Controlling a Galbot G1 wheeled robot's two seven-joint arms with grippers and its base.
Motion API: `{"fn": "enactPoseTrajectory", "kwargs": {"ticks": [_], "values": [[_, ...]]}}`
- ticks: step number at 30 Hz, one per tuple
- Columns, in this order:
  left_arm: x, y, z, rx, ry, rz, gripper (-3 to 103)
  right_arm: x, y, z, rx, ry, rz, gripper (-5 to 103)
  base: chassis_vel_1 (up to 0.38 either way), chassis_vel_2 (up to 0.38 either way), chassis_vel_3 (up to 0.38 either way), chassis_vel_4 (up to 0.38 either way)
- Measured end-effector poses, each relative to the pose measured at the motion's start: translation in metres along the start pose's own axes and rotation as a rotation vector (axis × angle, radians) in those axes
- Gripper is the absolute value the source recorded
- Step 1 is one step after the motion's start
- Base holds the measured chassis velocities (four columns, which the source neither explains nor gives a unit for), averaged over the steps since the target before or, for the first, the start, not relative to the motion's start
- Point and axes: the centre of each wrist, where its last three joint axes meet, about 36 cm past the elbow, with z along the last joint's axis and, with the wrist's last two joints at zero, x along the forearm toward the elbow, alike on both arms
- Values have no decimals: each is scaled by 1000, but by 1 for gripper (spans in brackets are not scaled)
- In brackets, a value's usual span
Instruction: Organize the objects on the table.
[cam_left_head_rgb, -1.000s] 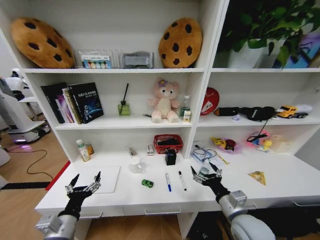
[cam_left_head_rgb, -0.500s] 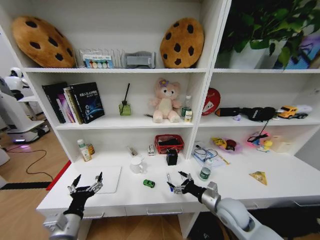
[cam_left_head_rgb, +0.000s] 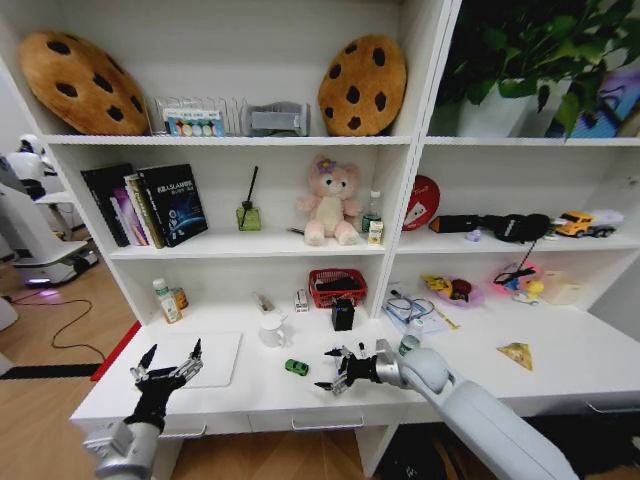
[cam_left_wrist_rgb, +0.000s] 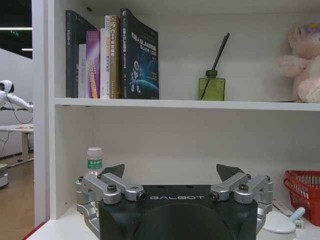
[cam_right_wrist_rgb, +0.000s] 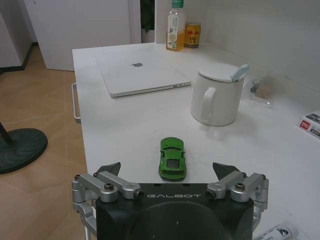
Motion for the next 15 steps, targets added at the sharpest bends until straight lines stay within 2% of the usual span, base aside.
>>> {"fn": "enactPoseTrajectory", "kwargs": {"ticks": [7, 15], "values": [[1, 0, -3, 8, -10, -6, 100, -26, -27, -14, -1, 25, -6, 100, 0, 0, 0, 0], [2, 1, -4, 20, -10, -5, 100, -44, -22, -11, -30, 45, -52, 100, 0, 0, 0, 0]]}}
